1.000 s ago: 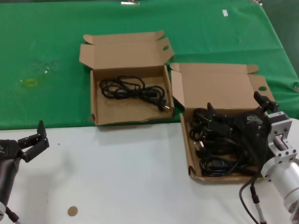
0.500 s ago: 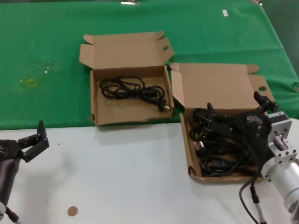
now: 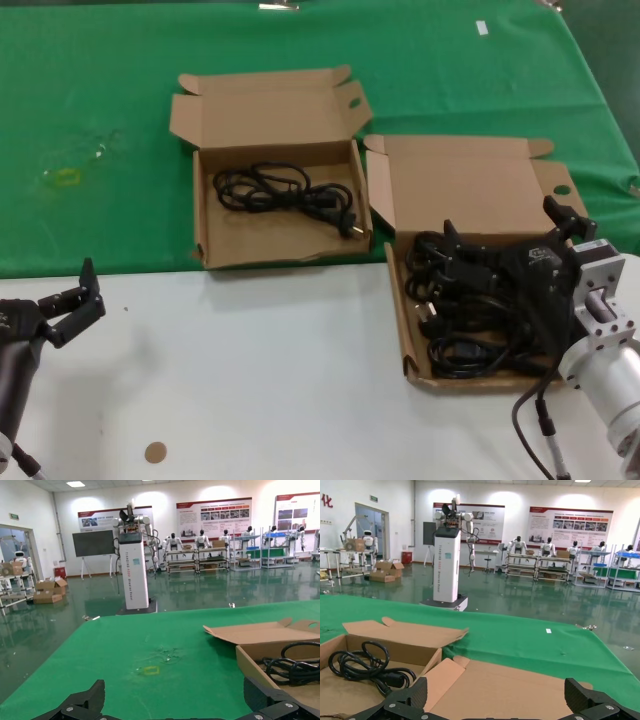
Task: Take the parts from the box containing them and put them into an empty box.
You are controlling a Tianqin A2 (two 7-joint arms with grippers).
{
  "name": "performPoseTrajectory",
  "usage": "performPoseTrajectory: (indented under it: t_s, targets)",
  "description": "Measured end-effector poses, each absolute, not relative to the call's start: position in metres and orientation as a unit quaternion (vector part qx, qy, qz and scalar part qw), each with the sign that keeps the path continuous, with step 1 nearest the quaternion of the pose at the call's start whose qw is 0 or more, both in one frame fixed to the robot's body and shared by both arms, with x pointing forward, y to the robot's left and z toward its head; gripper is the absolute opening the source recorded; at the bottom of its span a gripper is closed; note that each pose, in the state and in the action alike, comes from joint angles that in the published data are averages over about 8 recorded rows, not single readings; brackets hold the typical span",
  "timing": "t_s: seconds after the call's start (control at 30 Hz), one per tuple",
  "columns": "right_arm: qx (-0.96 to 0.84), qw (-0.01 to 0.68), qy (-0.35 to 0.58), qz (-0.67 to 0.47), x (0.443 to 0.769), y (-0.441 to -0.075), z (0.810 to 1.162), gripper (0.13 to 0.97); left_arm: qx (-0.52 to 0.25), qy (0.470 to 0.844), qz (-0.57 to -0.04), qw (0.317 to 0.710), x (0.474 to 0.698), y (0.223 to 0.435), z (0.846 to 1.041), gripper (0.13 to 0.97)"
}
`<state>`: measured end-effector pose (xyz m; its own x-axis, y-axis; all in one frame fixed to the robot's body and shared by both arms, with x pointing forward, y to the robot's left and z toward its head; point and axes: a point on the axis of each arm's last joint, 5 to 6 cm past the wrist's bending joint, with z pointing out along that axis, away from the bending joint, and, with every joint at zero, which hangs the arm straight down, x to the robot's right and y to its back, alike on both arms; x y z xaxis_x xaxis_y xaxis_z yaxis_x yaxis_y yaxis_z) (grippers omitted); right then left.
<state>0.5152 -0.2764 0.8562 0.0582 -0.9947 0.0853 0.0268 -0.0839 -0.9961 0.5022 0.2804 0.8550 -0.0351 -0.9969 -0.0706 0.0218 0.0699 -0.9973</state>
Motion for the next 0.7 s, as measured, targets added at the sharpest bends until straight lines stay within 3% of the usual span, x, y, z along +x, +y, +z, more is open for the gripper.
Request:
performPoseTrajectory:
  t_s: [0.7]
  targets:
    - [-0.529,0.499,0.457,-0.512,0.5152,-0.2764,0.8562,0.966,-0.468,0.521,-0.496,0.513,0.5022,0.2804,0.855,0.966]
